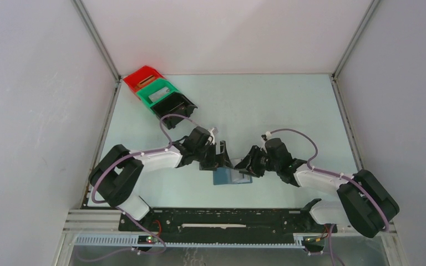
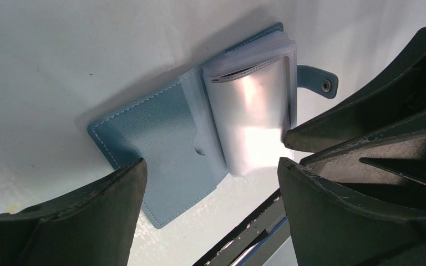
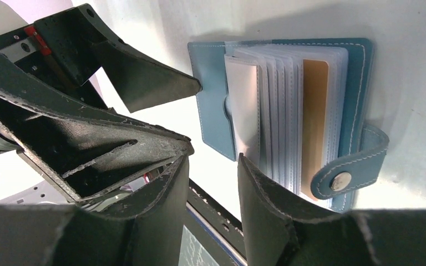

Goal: Take the credit cards out of the card holder
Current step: Open the card holder at the center of the board, then remove the credit card from the card holder.

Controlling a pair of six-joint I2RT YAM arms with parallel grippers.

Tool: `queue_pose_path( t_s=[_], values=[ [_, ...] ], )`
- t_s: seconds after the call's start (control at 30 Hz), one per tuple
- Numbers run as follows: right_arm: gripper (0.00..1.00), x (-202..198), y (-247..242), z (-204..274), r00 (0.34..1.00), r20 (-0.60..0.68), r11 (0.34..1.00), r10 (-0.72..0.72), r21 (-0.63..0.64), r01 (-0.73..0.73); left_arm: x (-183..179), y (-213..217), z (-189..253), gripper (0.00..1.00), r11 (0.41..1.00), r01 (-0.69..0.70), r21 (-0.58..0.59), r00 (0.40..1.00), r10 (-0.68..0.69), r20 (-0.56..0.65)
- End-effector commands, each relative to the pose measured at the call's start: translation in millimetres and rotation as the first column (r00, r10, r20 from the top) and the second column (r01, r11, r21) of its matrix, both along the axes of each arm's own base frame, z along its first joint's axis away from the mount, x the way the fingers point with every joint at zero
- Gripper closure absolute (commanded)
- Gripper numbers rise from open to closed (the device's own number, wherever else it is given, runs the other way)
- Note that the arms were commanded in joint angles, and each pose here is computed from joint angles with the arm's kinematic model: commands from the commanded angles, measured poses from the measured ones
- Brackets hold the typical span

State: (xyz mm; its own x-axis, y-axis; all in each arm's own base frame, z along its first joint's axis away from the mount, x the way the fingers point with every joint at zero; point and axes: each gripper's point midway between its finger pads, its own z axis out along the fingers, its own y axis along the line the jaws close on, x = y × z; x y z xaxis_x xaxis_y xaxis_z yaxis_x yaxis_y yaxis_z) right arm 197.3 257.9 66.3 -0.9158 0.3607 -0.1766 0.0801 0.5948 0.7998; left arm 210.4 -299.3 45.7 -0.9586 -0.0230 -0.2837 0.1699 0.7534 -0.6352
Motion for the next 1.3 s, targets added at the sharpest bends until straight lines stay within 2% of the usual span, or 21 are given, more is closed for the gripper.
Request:
queue_pose_path(
  t_s=[0.0, 0.2, 0.4, 0.83, 1.27],
  values=[
    [0.54, 14.6, 13.8, 23.7, 0.998, 0.065, 0.999, -0.001, 0.046, -0.002, 4.7, 1.5, 13.0, 0.08, 0.999, -0.009, -0.044, 0.999, 0.01, 0.03],
    [0.53, 16.0, -7.6, 25.0, 0.993, 0.095, 0.997, -0.069, -0.036, 0.073, 5.5, 5.5, 11.4, 0.08, 0.999, -0.014, -0.035, 0.999, 0.015, 0.028],
    [0.51, 6.7, -18.1, 19.1, 0.993, 0.089, 0.994, -0.075, -0.075, 0.081, 7.7, 6.0, -0.1, 0.08, 1.0, -0.013, -0.019, 1.0, 0.013, 0.001],
    [0.51, 1.3, -0.6, 15.5, 0.998, 0.058, 0.999, -0.017, -0.032, 0.019, 8.2, 5.7, 0.9, 0.08, 1.0, -0.011, -0.025, 1.0, 0.011, 0.0],
    [0.51, 2.0, 23.8, 15.8, 0.996, 0.063, 0.998, 0.065, -0.018, -0.064, 17.3, 16.0, 23.9, 0.08, 0.998, -0.037, -0.045, 0.998, 0.039, 0.046]
  ],
)
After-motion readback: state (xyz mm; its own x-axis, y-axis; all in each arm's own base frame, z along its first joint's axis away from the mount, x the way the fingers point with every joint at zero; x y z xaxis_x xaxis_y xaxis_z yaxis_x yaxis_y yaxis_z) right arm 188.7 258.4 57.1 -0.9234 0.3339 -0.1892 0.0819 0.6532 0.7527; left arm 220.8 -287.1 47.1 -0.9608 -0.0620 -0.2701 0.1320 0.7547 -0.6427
